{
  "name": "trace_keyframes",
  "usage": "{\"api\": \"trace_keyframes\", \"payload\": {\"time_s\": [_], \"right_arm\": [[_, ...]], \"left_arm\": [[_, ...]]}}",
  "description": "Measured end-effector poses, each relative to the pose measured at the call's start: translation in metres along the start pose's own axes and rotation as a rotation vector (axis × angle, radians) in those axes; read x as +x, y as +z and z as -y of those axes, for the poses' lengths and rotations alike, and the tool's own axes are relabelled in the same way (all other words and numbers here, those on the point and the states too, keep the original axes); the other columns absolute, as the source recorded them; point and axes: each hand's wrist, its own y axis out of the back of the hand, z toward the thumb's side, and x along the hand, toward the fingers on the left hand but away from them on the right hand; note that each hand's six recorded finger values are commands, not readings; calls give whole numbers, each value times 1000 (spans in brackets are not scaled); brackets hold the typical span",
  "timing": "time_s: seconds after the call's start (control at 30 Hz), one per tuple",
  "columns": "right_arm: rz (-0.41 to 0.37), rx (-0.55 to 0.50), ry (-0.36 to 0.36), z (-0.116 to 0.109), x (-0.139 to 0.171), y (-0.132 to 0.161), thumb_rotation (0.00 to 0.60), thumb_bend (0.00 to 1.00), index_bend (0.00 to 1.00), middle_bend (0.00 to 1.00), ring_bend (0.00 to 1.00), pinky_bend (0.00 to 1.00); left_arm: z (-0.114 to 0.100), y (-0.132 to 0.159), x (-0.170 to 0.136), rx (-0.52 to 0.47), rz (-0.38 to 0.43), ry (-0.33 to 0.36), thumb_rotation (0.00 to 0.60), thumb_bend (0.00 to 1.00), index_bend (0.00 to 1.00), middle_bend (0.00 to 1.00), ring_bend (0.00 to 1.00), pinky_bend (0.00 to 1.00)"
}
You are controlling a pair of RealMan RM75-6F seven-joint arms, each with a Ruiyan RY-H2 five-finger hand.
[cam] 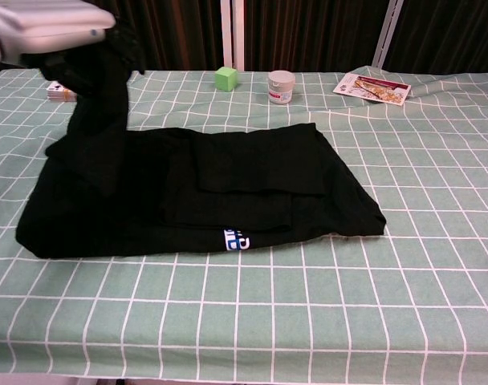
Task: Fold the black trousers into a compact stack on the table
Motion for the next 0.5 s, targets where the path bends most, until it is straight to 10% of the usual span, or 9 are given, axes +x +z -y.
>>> {"api": "trace_keyframes", "payload": {"time_s": [0.5], "right_arm": [[26,0,5,-3,1,-9,600,191,183,135,98,140]], "left_arm": [[-1,128,95,-47,150,-125,600,668,613,251,123,171]]}}
